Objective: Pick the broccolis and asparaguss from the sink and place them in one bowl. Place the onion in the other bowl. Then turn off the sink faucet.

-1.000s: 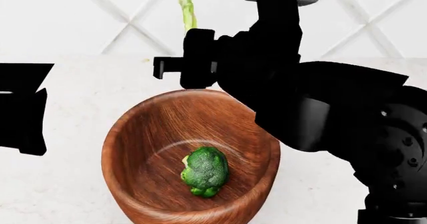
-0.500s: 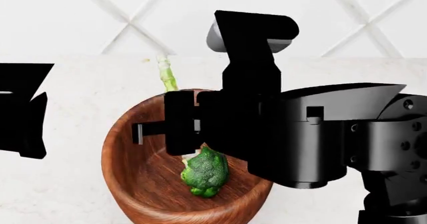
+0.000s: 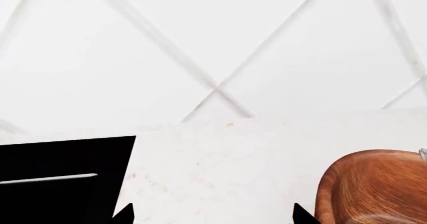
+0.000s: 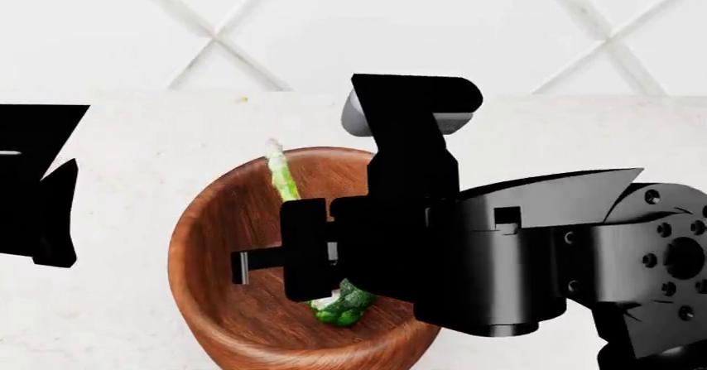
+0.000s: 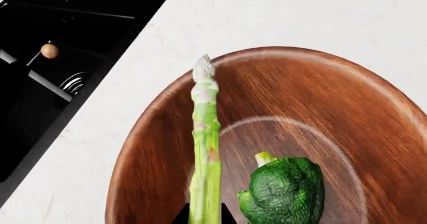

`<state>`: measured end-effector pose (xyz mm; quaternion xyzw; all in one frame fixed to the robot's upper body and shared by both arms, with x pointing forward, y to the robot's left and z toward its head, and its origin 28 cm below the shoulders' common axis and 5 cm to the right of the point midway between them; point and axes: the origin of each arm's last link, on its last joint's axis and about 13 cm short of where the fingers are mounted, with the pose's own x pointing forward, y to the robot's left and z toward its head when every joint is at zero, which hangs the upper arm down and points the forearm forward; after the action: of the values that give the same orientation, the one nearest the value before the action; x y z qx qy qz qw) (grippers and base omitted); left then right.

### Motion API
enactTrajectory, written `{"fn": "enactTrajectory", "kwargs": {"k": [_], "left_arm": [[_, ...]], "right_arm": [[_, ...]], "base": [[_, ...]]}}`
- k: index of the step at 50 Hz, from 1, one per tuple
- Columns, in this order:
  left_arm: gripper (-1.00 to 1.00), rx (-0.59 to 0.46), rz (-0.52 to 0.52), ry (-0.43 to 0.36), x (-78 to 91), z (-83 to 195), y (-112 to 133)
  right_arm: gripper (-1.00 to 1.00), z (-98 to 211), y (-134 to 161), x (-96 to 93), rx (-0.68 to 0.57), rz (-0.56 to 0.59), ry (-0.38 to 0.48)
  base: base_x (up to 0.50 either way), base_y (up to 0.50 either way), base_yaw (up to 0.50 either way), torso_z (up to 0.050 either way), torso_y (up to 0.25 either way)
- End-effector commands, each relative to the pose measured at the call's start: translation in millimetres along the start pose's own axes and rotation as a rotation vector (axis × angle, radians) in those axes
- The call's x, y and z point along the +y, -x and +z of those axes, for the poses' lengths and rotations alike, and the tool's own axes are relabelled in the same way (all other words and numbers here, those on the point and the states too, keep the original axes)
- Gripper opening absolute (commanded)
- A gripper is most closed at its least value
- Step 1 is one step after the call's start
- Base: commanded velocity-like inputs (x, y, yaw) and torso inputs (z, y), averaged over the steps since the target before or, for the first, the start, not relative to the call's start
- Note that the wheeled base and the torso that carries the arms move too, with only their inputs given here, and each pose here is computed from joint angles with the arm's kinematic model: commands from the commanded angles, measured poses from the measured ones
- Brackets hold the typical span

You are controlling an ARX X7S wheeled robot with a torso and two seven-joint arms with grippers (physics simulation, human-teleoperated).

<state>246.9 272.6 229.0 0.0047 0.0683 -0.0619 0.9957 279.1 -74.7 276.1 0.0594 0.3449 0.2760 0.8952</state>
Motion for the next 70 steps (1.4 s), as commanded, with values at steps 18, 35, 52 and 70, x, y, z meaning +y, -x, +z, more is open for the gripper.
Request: {"fn": "enactTrajectory", "kwargs": {"k": [18, 35, 52, 70], "left_arm": [[1.00, 0.009, 0.003, -0.007, -1.8, 2, -1], [1.00, 0.006, -0.011, -0.013, -6.5, 3, -5], [1.00, -0.055, -0.023, -0.020, -11.9, 6, -8], [1.00, -0.134, 0.008, -0.076, -18.9, -13, -9]], "right_arm": [[1.00, 15, 9, 1.1, -0.064, -0.032, 0.058], [1.00, 6, 50, -47.8, -0.474, -0.400, 0.155], [1.00, -42, 60, -100.6, -0.606, -0.500, 0.556], [1.00, -69, 75, -84.6, -0.954, -0.338, 0.178]], "base": [[0.00, 0.00, 0.00, 0.000, 0.000], [0.00, 0.00, 0.00, 0.000, 0.000], [0.00, 0.00, 0.00, 0.000, 0.000], [0.00, 0.00, 0.00, 0.000, 0.000]]}}
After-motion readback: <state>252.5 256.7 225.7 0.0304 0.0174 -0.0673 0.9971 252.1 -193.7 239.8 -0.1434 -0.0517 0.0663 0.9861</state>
